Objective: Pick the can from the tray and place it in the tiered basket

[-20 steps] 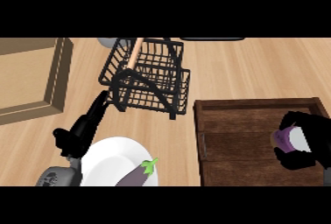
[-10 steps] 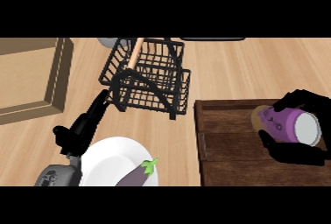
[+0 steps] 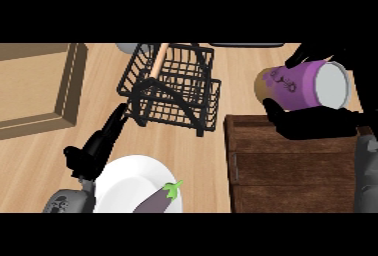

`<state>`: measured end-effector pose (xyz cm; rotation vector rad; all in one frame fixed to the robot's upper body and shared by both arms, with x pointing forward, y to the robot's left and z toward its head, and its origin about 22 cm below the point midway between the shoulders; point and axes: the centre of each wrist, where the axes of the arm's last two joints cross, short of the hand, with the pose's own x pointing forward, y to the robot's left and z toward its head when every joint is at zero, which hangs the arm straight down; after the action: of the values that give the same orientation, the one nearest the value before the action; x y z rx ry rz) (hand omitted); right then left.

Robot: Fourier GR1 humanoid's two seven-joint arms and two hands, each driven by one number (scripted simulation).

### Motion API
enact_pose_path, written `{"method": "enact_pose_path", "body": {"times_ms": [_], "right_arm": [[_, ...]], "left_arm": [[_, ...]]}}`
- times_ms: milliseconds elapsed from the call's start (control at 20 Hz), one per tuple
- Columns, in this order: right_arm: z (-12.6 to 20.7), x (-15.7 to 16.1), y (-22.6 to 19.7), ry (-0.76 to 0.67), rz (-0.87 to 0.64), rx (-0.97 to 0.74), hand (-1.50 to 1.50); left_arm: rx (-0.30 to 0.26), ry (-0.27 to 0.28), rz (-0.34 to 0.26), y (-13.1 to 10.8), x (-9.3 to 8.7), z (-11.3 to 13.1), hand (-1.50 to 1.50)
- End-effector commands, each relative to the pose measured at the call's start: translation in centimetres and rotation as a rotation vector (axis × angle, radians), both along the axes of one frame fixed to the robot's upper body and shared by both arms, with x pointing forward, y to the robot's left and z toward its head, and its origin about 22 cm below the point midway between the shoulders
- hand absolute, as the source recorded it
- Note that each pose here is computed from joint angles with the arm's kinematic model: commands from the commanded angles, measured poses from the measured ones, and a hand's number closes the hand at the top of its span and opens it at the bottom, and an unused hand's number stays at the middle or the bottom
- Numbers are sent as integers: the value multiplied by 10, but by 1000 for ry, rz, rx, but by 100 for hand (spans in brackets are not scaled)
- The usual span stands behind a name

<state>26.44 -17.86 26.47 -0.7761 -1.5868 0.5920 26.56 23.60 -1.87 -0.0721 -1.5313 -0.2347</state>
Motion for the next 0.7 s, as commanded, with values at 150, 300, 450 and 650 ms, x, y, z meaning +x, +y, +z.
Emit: {"method": "enact_pose_path", "body": {"times_ms": [150, 300, 450, 650], "right_arm": [[62, 41, 75, 62, -12, 16, 150], [51, 78, 88, 70, -3, 39, 150], [66, 85, 121, 97, 34, 26, 150], [39, 108, 145, 152, 52, -2, 150]], "left_arm": [[0, -11, -37, -6, 4, 7, 0], [-10, -5, -27, -16, 6, 2, 0], [7, -2, -28, -12, 2, -6, 0], [-13, -10, -29, 9, 8, -6, 0]]}}
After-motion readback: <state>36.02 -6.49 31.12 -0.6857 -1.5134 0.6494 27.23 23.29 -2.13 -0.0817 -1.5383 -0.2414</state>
